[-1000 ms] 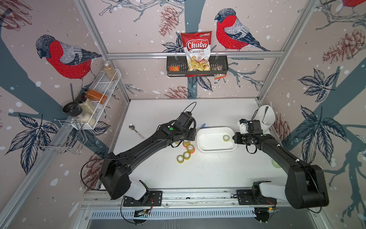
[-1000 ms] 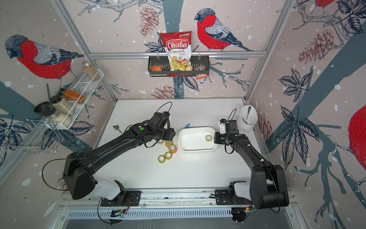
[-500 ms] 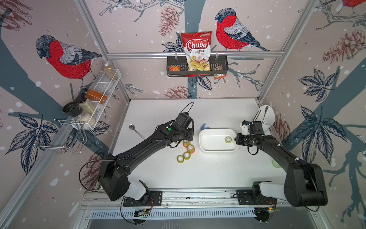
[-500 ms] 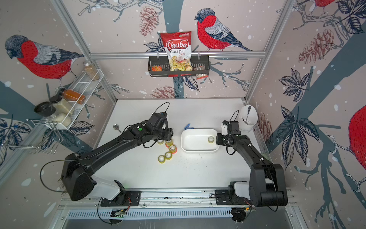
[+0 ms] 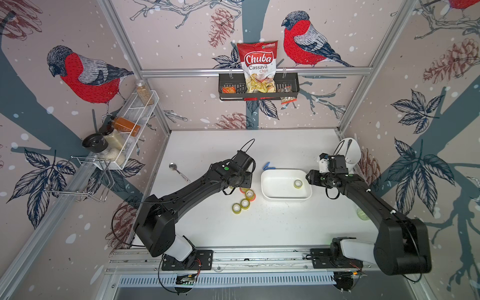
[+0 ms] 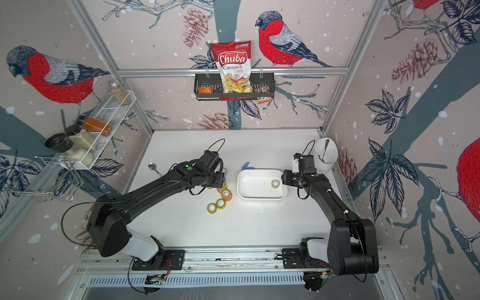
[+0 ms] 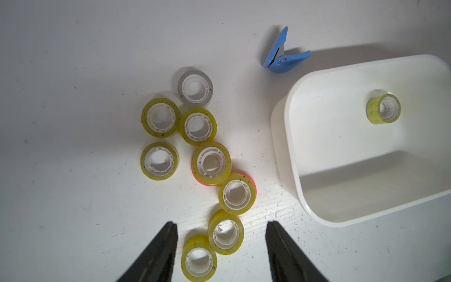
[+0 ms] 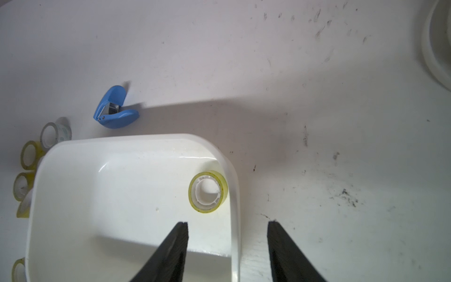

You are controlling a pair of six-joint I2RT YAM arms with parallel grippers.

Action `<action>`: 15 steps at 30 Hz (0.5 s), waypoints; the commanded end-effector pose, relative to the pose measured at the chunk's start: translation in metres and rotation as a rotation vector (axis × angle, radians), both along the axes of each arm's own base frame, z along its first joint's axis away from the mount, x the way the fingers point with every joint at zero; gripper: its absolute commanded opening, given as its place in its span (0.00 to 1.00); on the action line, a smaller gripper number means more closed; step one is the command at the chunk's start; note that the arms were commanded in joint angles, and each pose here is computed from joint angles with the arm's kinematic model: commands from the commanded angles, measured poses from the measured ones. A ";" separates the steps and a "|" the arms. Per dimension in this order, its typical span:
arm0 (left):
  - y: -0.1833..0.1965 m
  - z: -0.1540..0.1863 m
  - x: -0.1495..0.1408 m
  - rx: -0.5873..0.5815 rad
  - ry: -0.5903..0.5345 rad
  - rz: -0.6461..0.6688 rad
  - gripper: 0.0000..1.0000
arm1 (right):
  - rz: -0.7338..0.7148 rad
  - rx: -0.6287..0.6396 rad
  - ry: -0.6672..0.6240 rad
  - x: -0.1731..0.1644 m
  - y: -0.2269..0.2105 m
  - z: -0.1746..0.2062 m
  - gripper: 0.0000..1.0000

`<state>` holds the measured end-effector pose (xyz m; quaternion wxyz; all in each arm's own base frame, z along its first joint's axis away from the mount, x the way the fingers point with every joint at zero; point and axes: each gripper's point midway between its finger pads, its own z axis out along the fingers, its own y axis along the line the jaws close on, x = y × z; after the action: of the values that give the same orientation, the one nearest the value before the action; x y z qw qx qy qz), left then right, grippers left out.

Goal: Put the transparent tape into the storage box
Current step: Pick up the tape from the center of the board.

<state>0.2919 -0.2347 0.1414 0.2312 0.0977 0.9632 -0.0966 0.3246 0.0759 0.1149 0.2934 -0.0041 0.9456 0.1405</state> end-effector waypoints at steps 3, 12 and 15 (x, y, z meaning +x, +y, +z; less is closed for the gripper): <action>0.002 -0.017 -0.002 0.027 0.019 -0.025 0.61 | -0.013 -0.063 0.027 0.002 0.009 0.015 0.64; -0.003 -0.048 -0.002 0.063 0.091 -0.035 0.60 | 0.139 -0.061 0.084 -0.003 0.057 0.018 0.68; -0.002 -0.055 0.000 0.088 0.106 -0.026 0.59 | 0.158 -0.040 0.080 -0.004 0.066 0.020 0.67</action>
<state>0.2863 -0.2326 0.0864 0.1707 0.1170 0.9767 -0.0576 0.3243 0.1358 0.1340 0.2500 -0.0759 0.9555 0.1368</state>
